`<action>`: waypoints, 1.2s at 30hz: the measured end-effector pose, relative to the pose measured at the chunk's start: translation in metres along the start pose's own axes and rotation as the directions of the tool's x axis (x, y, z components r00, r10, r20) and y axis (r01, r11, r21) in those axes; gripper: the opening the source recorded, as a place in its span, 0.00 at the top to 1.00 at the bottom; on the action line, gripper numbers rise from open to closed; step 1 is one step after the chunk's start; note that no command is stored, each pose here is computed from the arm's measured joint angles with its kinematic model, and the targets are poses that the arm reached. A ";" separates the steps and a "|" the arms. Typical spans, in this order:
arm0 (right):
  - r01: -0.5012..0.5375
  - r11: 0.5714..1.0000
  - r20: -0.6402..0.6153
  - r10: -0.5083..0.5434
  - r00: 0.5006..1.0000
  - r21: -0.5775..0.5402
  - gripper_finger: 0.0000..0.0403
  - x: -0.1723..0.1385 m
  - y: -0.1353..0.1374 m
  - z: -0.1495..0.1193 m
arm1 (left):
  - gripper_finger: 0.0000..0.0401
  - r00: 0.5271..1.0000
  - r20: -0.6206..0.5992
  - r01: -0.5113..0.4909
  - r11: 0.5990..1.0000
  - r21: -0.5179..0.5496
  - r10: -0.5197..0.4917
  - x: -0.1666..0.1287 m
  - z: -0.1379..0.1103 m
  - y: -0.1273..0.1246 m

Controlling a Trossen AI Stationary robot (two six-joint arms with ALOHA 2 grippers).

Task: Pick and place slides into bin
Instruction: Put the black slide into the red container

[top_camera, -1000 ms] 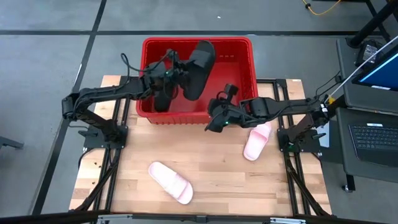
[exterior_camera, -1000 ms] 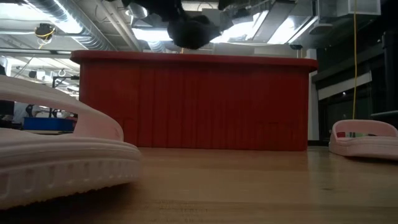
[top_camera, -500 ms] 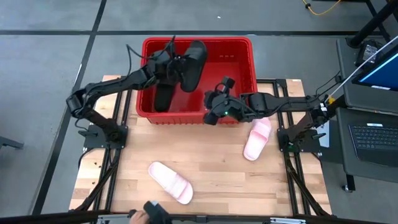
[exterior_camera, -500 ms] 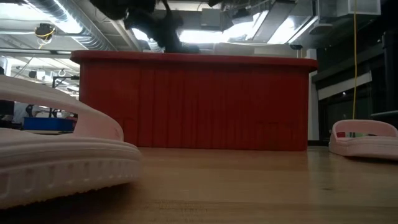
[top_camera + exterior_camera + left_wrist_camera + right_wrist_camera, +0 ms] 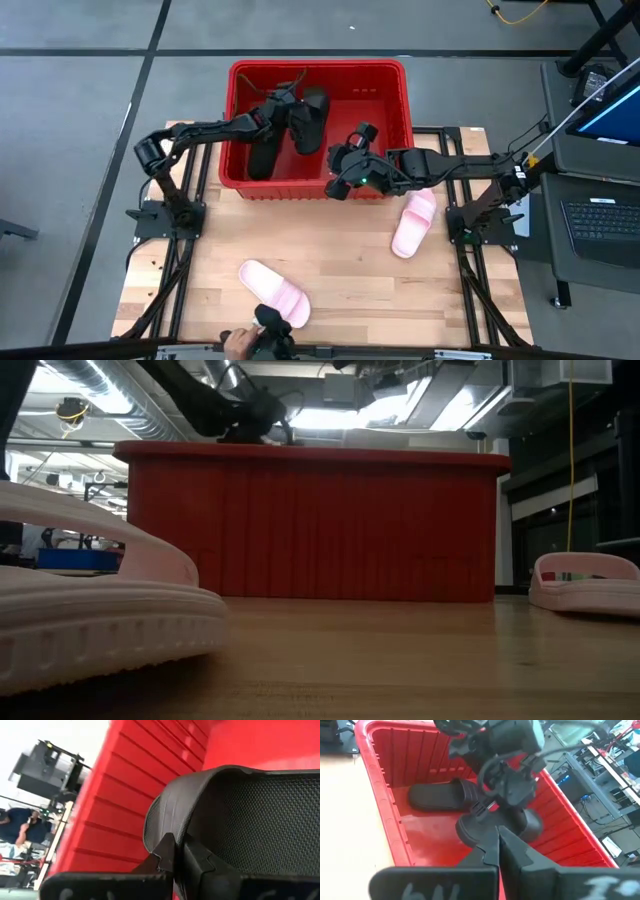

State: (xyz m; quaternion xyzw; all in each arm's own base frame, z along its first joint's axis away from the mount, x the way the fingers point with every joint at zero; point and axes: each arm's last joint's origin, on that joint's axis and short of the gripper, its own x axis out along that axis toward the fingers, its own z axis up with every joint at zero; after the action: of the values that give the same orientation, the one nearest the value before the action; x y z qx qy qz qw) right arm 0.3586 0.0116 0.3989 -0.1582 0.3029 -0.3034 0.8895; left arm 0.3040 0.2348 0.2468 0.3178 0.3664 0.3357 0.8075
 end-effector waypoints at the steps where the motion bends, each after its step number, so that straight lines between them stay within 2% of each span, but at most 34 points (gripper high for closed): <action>1: 0.000 1.000 0.000 0.000 1.000 0.000 0.99 0.000 0.000 0.000 | 0.99 1.000 -0.009 0.008 1.000 0.002 -0.008 0.003 -0.002 -0.003; 6: 0.000 1.000 -0.002 0.000 1.000 -0.002 0.99 0.000 0.000 0.000 | 0.99 0.997 -0.066 0.049 0.998 -0.030 -0.051 0.013 -0.009 -0.016; 9: 0.000 1.000 -0.002 0.000 1.000 -0.001 0.99 0.000 0.000 0.000 | 0.99 0.991 -0.116 0.059 0.998 -0.013 -0.060 0.017 -0.015 -0.022; 18: 0.000 1.000 -0.002 0.000 1.000 -0.003 0.99 0.000 0.000 0.000 | 0.99 0.983 -0.139 0.115 0.992 -0.046 -0.120 0.019 -0.032 -0.027; 22: 0.000 1.000 -0.003 0.000 1.000 -0.004 0.99 0.000 0.000 0.000 | 0.99 0.979 -0.161 0.126 0.992 -0.014 -0.126 0.019 -0.042 -0.035; 36: 0.000 1.000 -0.006 0.000 1.000 0.003 0.99 0.000 0.000 -0.001 | 0.99 0.974 -0.186 0.134 0.991 0.000 -0.132 0.018 -0.044 -0.038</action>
State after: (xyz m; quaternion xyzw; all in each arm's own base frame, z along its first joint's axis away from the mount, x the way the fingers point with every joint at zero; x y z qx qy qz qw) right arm 0.3582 0.0112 0.3984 -0.1560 0.3052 -0.3046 0.8887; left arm 0.2889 0.2390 0.1881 0.2649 0.4625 0.3067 0.7886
